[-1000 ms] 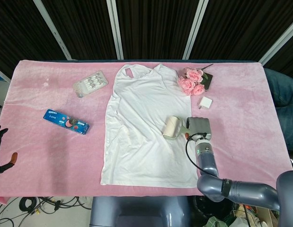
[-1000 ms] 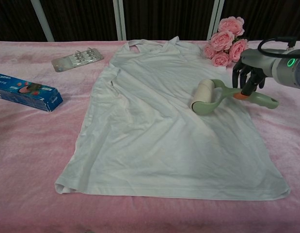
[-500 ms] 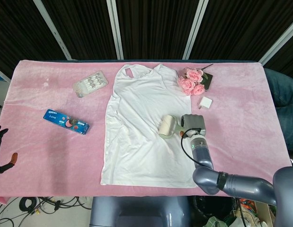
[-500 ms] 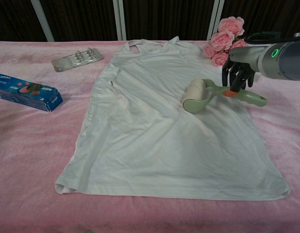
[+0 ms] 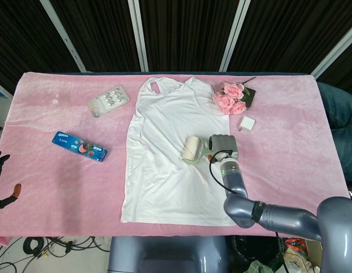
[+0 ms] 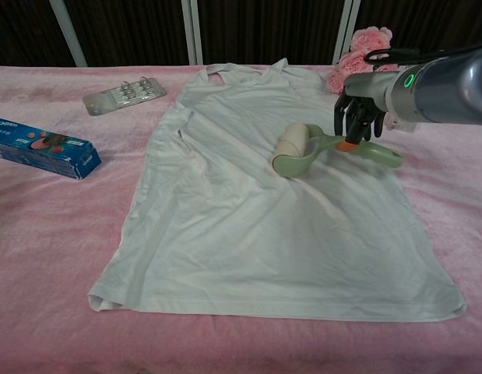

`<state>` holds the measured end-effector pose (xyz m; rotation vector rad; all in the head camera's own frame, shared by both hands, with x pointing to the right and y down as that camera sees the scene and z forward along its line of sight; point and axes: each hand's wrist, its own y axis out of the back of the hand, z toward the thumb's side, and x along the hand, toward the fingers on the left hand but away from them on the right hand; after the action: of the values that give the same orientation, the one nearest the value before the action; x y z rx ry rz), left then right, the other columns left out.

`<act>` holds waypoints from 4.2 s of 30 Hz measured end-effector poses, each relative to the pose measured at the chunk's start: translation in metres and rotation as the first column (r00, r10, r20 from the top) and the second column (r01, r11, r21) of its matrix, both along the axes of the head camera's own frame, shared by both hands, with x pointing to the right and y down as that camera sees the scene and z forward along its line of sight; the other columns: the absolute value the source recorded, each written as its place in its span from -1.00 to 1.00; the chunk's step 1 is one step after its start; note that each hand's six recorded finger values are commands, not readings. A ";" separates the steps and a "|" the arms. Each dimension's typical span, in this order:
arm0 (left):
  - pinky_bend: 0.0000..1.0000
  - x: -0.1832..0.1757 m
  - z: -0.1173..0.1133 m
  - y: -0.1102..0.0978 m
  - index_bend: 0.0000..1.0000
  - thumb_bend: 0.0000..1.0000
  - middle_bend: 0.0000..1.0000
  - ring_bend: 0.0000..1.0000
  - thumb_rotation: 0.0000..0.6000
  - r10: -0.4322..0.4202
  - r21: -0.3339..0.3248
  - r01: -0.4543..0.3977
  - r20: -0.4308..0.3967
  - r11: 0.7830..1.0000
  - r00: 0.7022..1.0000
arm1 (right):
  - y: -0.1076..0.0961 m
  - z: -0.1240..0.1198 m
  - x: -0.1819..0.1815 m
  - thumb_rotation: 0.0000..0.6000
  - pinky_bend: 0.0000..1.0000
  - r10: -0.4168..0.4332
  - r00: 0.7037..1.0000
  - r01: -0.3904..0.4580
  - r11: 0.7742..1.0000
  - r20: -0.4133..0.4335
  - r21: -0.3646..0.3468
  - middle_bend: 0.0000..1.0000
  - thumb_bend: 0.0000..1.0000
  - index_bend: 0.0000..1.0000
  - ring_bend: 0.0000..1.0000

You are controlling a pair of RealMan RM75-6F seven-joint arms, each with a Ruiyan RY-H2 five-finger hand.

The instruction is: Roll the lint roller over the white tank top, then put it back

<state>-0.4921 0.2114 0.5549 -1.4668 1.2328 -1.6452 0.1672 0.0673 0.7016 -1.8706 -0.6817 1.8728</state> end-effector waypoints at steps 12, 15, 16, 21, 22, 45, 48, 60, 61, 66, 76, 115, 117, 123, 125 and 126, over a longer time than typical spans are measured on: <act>-0.54 0.000 0.000 0.000 -0.75 -0.29 -0.92 -0.91 1.00 -0.003 -0.004 0.003 -0.007 1.000 1.000 | -0.003 0.010 -0.032 1.00 -0.14 -0.037 0.999 0.037 0.999 0.010 -0.004 0.17 0.25 0.50 0.08; -0.54 0.000 0.001 0.000 -0.75 -0.29 -0.92 -0.91 1.00 -0.002 -0.005 0.002 -0.009 1.000 1.000 | -0.004 0.012 -0.040 1.00 -0.14 -0.042 0.999 0.043 0.999 0.015 -0.004 0.17 0.25 0.50 0.08; -0.54 0.000 0.001 0.000 -0.75 -0.29 -0.92 -0.91 1.00 -0.002 -0.005 0.002 -0.010 1.000 1.000 | -0.005 0.012 -0.042 1.00 -0.14 -0.044 0.999 0.044 0.999 0.016 -0.005 0.17 0.25 0.50 0.08; -0.54 0.000 0.000 0.000 -0.75 -0.29 -0.92 -0.91 1.00 -0.004 -0.004 0.004 -0.012 1.000 1.000 | -0.009 0.015 -0.056 1.00 -0.14 -0.056 0.998 0.056 0.998 0.017 -0.002 0.17 0.25 0.50 0.08; -0.54 0.000 0.000 0.000 -0.75 -0.29 -0.92 -0.91 1.00 -0.004 -0.004 0.004 -0.012 1.000 1.000 | -0.010 0.015 -0.059 1.00 -0.14 -0.058 0.998 0.058 0.998 0.018 -0.001 0.17 0.25 0.50 0.08; -0.53 -0.002 0.000 0.001 -0.75 -0.29 -0.92 -0.91 1.00 -0.006 -0.008 0.006 -0.012 1.000 1.000 | -0.017 0.010 -0.078 1.00 -0.14 -0.131 0.990 0.132 0.991 -0.052 0.020 0.17 0.25 0.51 0.08; -0.53 -0.001 0.000 0.001 -0.75 -0.29 -0.92 -0.91 1.00 -0.005 -0.006 0.005 -0.011 1.000 1.000 | -0.015 0.007 -0.068 1.00 -0.14 -0.143 0.987 0.144 0.989 -0.074 0.017 0.17 0.26 0.51 0.08; -0.52 -0.001 0.000 0.002 -0.75 -0.29 -0.92 -0.91 1.00 -0.005 -0.006 0.005 -0.008 1.000 1.000 | -0.009 -0.014 -0.013 1.00 -0.14 -0.141 0.977 0.143 0.990 -0.161 0.004 0.17 0.26 0.51 0.08; -0.52 -0.001 -0.001 0.002 -0.75 -0.29 -0.92 -0.91 1.00 -0.005 -0.006 0.005 -0.008 1.000 1.000 | -0.009 -0.016 -0.008 1.00 -0.14 -0.138 0.976 0.140 0.990 -0.169 0.003 0.17 0.26 0.51 0.08; -0.51 -0.001 -0.001 0.001 -0.75 -0.29 -0.92 -0.91 1.00 -0.006 -0.004 0.006 -0.008 1.000 1.000 | -0.004 -0.021 0.023 1.00 -0.14 -0.118 0.971 0.118 0.993 -0.208 -0.012 0.17 0.27 0.51 0.08; -0.50 -0.001 -0.001 0.001 -0.75 -0.29 -0.92 -0.91 1.00 -0.010 -0.001 0.010 -0.009 1.000 1.000 | 0.002 -0.017 0.046 1.00 -0.14 -0.096 0.976 0.091 0.995 -0.197 -0.034 0.17 0.27 0.51 0.08; -0.50 -0.002 0.000 -0.001 -0.75 -0.29 -0.92 -0.91 1.00 -0.009 -0.003 0.009 -0.016 1.000 1.000 | -0.014 0.003 -0.089 1.00 -0.14 -0.180 0.982 0.179 0.984 -0.060 -0.021 0.18 0.29 0.51 0.09; -0.50 -0.002 0.000 -0.001 -0.75 -0.29 -0.92 -0.91 1.00 -0.008 -0.003 0.008 -0.015 1.000 1.000 | -0.016 0.001 -0.084 1.00 -0.14 -0.177 0.981 0.176 0.984 -0.074 -0.017 0.18 0.29 0.51 0.09; -0.50 -0.001 0.000 0.000 -0.75 -0.29 -0.92 -0.91 1.00 -0.005 -0.007 0.005 -0.012 1.000 1.000 | -0.016 -0.004 -0.065 1.00 -0.14 -0.174 0.978 0.173 0.985 -0.114 -0.021 0.18 0.29 0.51 0.09; -0.50 -0.001 0.000 0.000 -0.75 -0.29 -0.92 -0.91 1.00 -0.006 -0.007 0.006 -0.011 1.000 1.000 | -0.015 -0.005 -0.057 1.00 -0.14 -0.176 0.976 0.174 0.984 -0.126 -0.026 0.18 0.29 0.51 0.09; -0.50 -0.001 0.000 0.001 -0.75 -0.29 -0.92 -0.91 1.00 -0.006 -0.006 0.006 -0.010 1.000 1.000 | -0.013 -0.006 -0.052 1.00 -0.14 -0.176 0.975 0.174 0.984 -0.134 -0.031 0.18 0.29 0.51 0.09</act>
<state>-0.4936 0.2120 0.5550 -1.4783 1.2400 -1.6493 0.1154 0.0539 0.6955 -1.7336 -0.4405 1.8772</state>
